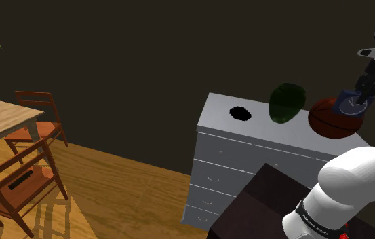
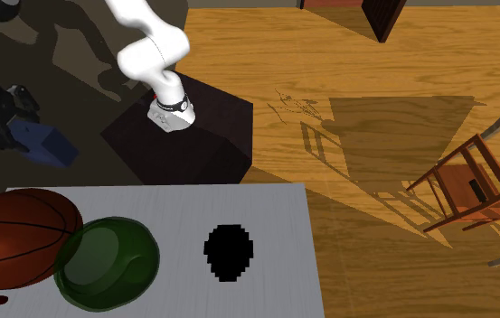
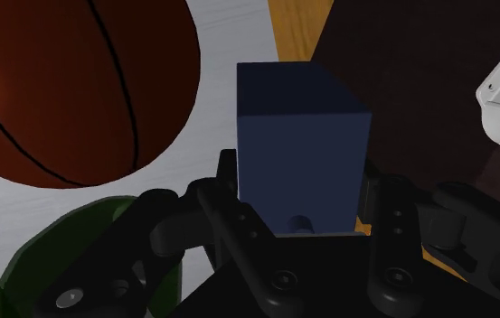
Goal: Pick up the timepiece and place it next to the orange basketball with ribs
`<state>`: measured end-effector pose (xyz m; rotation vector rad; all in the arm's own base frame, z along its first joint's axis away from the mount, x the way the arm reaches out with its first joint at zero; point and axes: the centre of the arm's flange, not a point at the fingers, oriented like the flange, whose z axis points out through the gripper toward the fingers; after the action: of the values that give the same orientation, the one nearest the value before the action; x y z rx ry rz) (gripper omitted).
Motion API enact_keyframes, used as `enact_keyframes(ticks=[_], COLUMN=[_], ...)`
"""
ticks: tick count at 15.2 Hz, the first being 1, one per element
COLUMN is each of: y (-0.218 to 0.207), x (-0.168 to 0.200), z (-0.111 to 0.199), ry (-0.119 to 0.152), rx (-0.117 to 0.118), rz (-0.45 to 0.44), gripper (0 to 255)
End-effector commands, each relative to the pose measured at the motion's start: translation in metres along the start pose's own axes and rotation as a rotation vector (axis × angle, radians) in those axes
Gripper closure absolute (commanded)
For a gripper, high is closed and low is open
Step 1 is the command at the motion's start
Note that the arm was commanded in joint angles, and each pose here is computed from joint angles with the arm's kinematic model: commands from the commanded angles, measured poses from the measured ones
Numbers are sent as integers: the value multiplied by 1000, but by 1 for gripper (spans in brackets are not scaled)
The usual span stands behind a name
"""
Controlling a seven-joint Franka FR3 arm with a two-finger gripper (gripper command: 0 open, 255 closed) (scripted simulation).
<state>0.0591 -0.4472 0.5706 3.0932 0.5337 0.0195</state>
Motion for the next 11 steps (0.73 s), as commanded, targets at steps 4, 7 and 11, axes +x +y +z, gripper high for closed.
enact_keyframes(ticks=[4,7,11], y=[-1,-1,-1], x=[-1,-1,-1], z=[28,43,65], ry=[0,0,0], rx=[-1,-1,-1], rz=[0,0,0], gripper=[255,255,255])
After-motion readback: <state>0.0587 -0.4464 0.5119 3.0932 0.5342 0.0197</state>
